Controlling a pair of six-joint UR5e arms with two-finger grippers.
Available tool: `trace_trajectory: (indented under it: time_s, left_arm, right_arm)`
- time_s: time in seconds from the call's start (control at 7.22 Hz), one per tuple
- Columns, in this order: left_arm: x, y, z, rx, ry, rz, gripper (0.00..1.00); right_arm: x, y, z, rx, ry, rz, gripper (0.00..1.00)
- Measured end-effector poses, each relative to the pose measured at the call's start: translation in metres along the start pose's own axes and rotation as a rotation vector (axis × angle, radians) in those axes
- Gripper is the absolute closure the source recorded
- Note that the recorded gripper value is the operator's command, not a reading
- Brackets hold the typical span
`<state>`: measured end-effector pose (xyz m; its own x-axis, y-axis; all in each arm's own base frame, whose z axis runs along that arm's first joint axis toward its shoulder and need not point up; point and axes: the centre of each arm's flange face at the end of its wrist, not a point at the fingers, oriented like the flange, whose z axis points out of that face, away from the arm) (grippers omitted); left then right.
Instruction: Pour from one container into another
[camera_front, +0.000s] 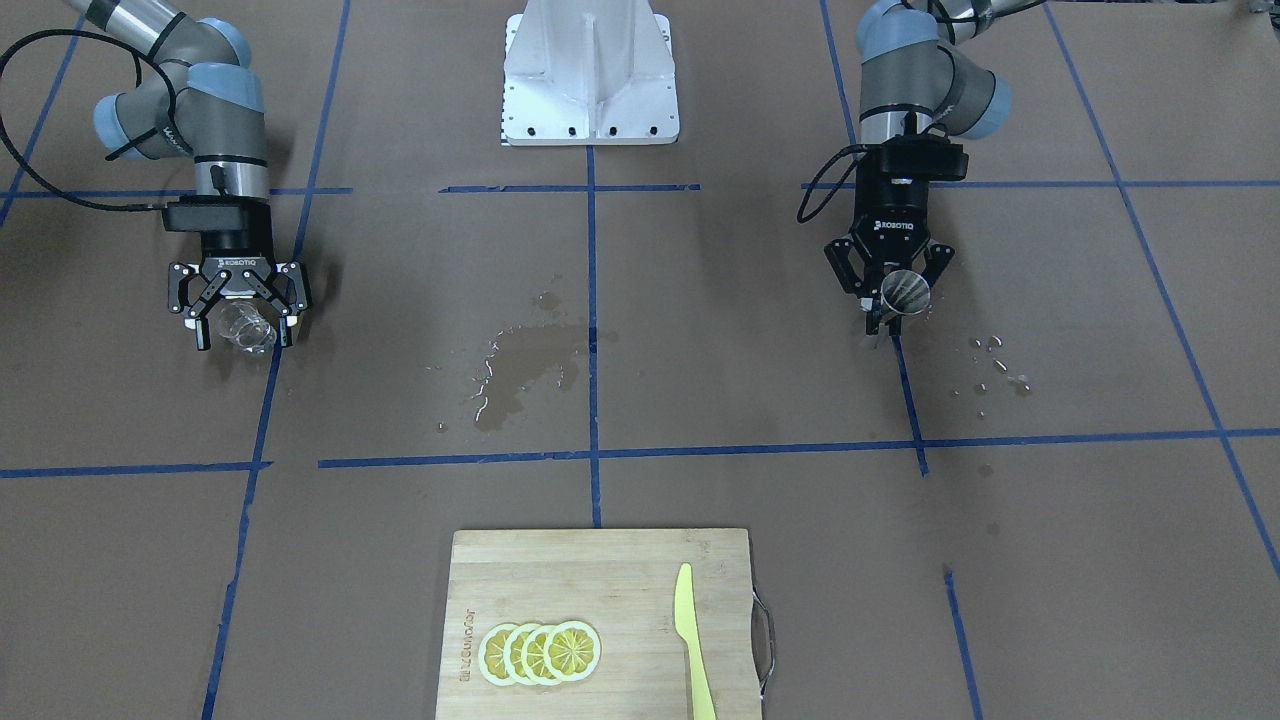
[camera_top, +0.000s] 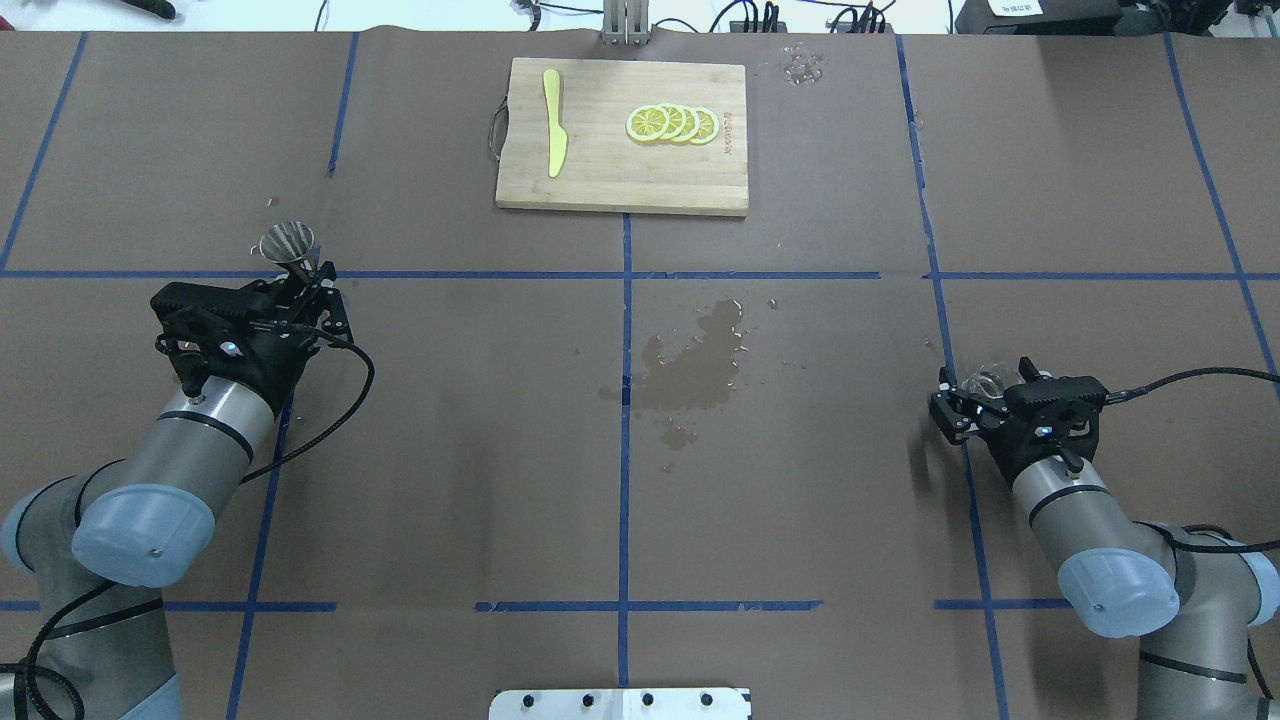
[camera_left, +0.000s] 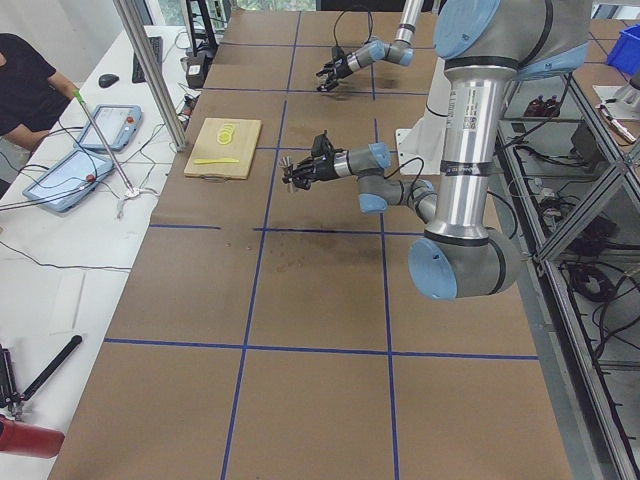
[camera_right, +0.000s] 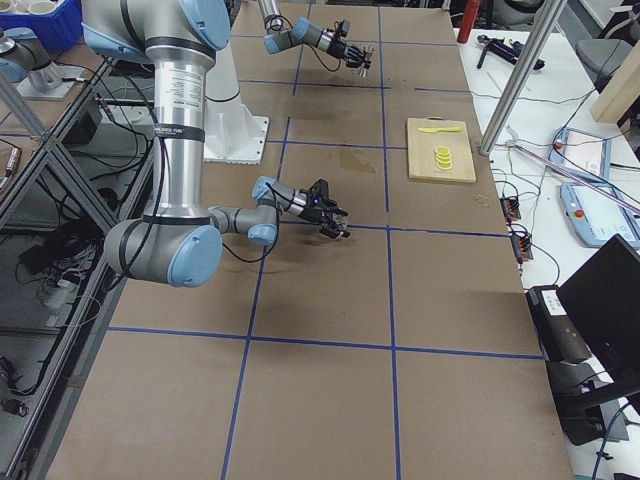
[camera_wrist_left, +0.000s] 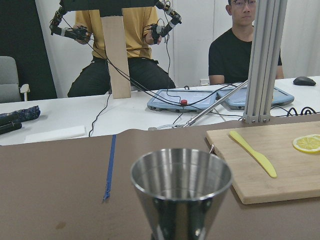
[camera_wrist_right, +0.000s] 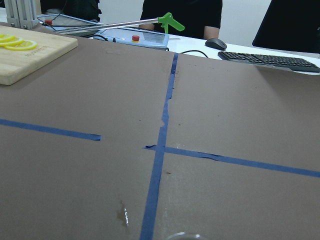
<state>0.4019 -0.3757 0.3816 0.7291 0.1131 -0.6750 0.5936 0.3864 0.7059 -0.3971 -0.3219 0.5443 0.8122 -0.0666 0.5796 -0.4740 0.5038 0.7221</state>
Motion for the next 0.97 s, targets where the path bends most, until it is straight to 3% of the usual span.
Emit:
trace_trajectory:
  time_s: [0.55, 0.97]
  left_arm:
    - [0.000, 0.000, 0.000, 0.000, 0.000, 0.000, 1.00]
    - [-0.001, 0.000, 0.000, 0.000, -0.001, 0.001, 1.00]
  right_arm:
    - [0.016, 0.012, -0.014, -0.007, -0.036, 0.017, 0.05]
    - [0.012, 0.015, -0.018, -0.012, -0.050, 0.018, 0.19]
